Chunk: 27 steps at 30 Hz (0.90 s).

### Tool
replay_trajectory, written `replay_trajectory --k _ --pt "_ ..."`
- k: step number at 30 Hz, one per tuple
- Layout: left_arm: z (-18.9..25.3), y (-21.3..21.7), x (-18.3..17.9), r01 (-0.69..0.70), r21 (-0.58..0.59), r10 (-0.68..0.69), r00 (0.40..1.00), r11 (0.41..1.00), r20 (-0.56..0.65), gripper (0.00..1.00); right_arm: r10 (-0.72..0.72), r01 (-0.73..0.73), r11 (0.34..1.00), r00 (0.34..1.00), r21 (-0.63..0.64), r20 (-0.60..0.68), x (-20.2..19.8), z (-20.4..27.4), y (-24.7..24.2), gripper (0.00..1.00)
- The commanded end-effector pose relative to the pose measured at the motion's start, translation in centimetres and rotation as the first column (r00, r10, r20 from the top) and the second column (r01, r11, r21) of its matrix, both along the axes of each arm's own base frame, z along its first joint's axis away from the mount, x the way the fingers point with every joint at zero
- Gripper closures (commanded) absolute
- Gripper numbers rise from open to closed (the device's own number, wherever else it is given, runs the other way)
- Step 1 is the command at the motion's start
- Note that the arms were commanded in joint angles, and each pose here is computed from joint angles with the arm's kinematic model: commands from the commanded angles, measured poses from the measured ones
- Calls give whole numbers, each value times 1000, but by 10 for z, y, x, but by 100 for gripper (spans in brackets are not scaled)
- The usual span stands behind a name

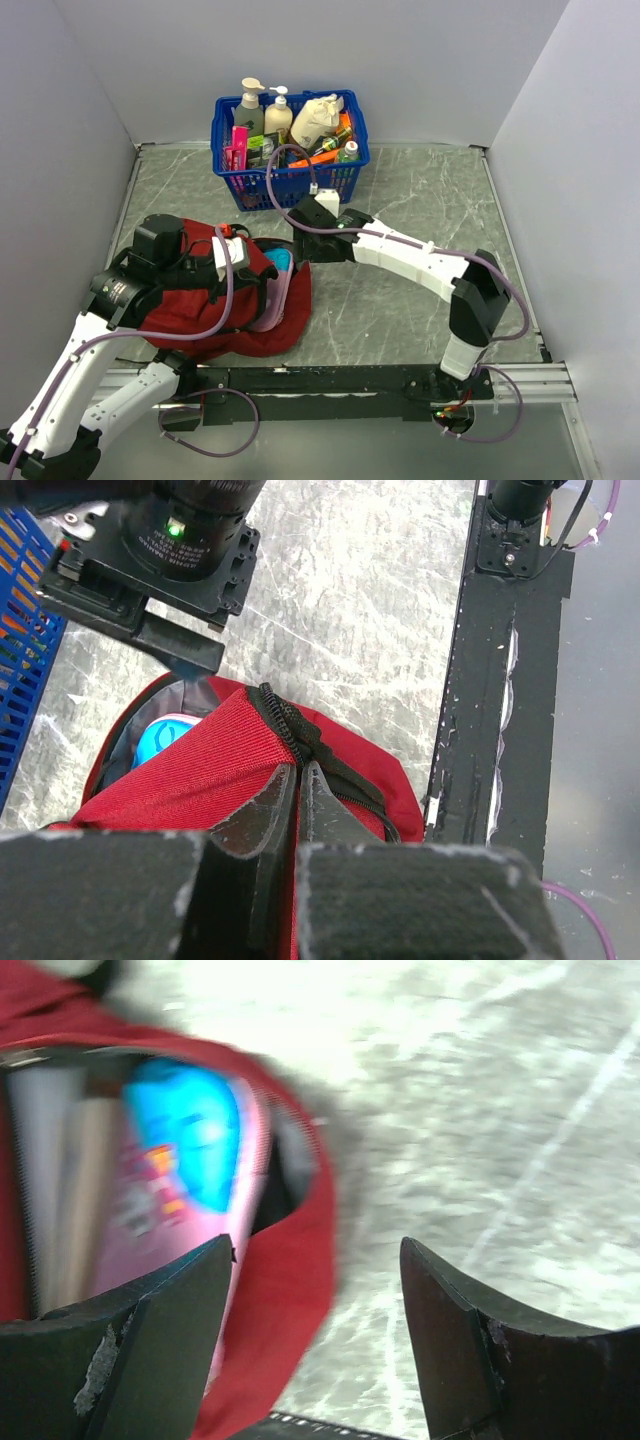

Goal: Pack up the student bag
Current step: Place the stationery in the student bag, then adjust the student bag at the center of the board.

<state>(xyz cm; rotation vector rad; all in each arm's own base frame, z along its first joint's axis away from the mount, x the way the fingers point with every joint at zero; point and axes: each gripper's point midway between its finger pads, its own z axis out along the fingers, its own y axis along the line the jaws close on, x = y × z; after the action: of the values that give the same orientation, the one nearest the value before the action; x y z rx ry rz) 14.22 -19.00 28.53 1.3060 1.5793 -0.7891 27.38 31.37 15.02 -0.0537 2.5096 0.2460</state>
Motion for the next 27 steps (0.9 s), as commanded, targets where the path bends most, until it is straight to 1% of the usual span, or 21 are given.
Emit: replay_trajectory --k 1,8,13,19,21,22,24,25,26,27 --pt "33 -12 -9 94 -103 -84 992 990 93 96 -93 91 991 995 -99 -18 11 -22 -23 26" --pt "36 -12 -11 97 -109 -86 991 989 101 97 -117 115 991 993 -71 -29 34 -25 -14 27" --pt "34 -12 -11 97 -108 -86 991 989 100 97 -118 112 991 989 -71 -86 32 -43 -3 28" --pt "30 -12 -11 97 -107 -87 992 990 92 97 -109 100 993 980 -64 -164 17 -68 1 31" --pt "28 -12 -11 98 -104 -88 992 990 90 97 -93 85 995 979 -54 -182 7 -69 3 32" --pt "26 -12 -11 95 -101 -86 992 990 87 97 -92 79 995 975 -68 -204 -2 -78 -1 32" --pt "24 -12 -11 96 -99 -88 993 990 83 97 -78 73 997 969 -30 -235 -14 -78 1 33" --pt "22 -12 -11 96 -98 -88 993 991 80 97 -80 71 997 962 -41 -262 -23 -88 -6 34" --pt "21 -12 -11 94 -98 -87 993 991 76 97 -75 70 997 961 -29 -264 -28 -86 -7 35" --pt "19 -13 -11 96 -97 -89 994 991 66 96 -66 68 998 957 0 -281 -32 -88 -3 36"
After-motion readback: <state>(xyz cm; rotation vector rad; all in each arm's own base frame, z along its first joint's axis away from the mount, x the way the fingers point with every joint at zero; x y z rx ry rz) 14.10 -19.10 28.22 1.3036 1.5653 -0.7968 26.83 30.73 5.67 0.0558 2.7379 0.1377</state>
